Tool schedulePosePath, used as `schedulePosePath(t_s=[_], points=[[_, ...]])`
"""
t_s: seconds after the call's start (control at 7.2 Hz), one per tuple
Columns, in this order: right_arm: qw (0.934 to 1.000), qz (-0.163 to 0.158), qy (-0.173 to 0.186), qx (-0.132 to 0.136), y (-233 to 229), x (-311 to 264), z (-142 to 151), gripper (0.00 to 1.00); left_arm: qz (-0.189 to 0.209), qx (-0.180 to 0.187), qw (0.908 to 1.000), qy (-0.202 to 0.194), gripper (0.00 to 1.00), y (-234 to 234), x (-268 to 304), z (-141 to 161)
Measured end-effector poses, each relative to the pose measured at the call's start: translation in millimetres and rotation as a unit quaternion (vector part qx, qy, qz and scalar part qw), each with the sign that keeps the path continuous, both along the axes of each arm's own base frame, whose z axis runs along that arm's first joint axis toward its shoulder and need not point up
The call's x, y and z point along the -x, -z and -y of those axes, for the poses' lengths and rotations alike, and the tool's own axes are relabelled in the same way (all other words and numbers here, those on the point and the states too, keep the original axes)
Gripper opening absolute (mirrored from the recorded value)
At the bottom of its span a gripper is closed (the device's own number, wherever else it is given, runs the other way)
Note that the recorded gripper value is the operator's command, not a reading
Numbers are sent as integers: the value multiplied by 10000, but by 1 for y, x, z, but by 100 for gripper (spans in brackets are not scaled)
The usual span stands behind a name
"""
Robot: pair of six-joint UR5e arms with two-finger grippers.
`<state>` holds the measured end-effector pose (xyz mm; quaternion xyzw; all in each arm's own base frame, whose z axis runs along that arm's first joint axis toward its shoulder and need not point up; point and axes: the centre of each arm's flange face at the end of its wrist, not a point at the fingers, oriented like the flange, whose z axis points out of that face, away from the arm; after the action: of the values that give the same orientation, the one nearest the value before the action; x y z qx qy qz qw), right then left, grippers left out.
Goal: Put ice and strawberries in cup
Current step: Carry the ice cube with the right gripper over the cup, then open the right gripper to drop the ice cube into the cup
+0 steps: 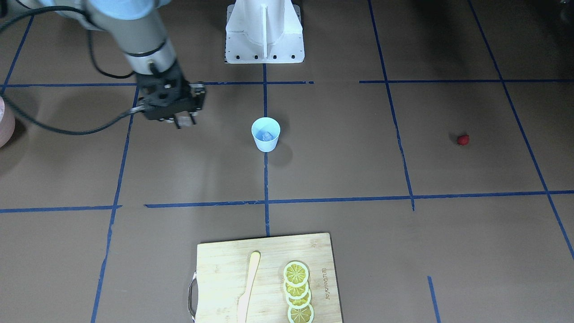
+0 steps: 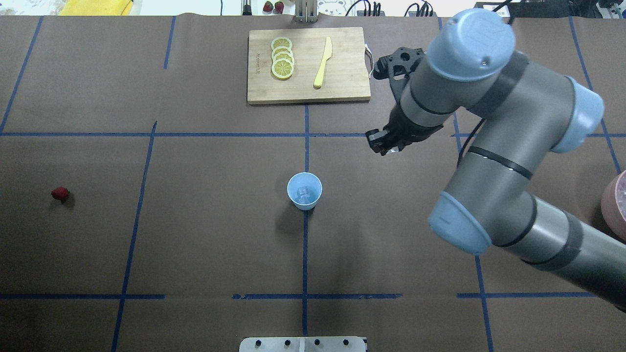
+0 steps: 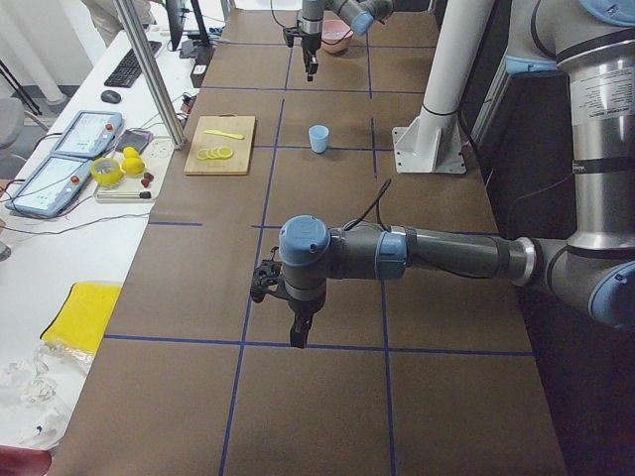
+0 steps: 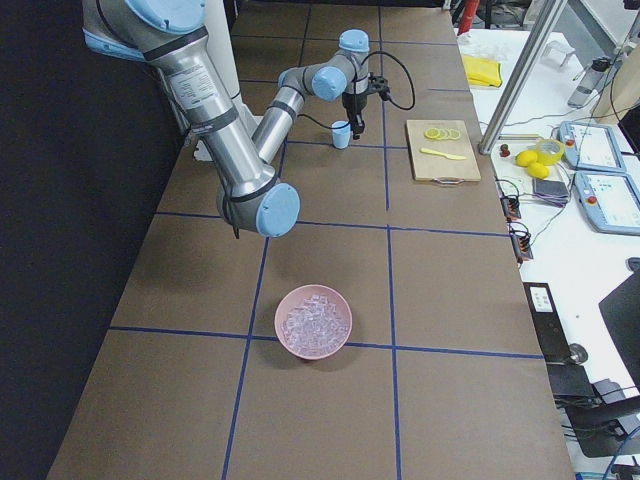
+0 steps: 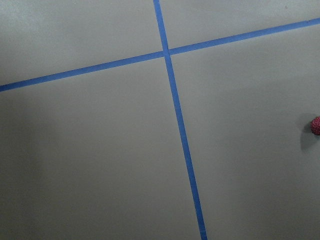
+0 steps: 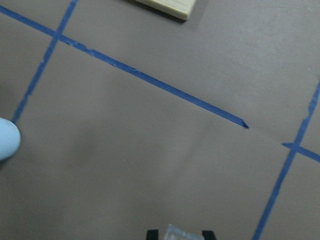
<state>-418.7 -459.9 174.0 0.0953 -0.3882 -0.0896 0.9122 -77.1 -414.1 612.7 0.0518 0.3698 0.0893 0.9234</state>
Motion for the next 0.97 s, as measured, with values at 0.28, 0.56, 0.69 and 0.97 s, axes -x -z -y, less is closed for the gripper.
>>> schedulePosePath(t_s=[0.28,0.56,0.69,0.97], points=[[9987,-115,-420,246,41,78,-14,0,-1,7,10000,0,100,0,0,0],[9973,-279,-582,348,61,139,-35,15,1,22,10000,0,100,-2,0,0],[9972,-337,-555,363,63,155,-44,29,1,29,10000,0,100,-2,0,0],[9969,-441,-529,373,58,168,-52,96,0,37,10000,0,100,-3,0,0]])
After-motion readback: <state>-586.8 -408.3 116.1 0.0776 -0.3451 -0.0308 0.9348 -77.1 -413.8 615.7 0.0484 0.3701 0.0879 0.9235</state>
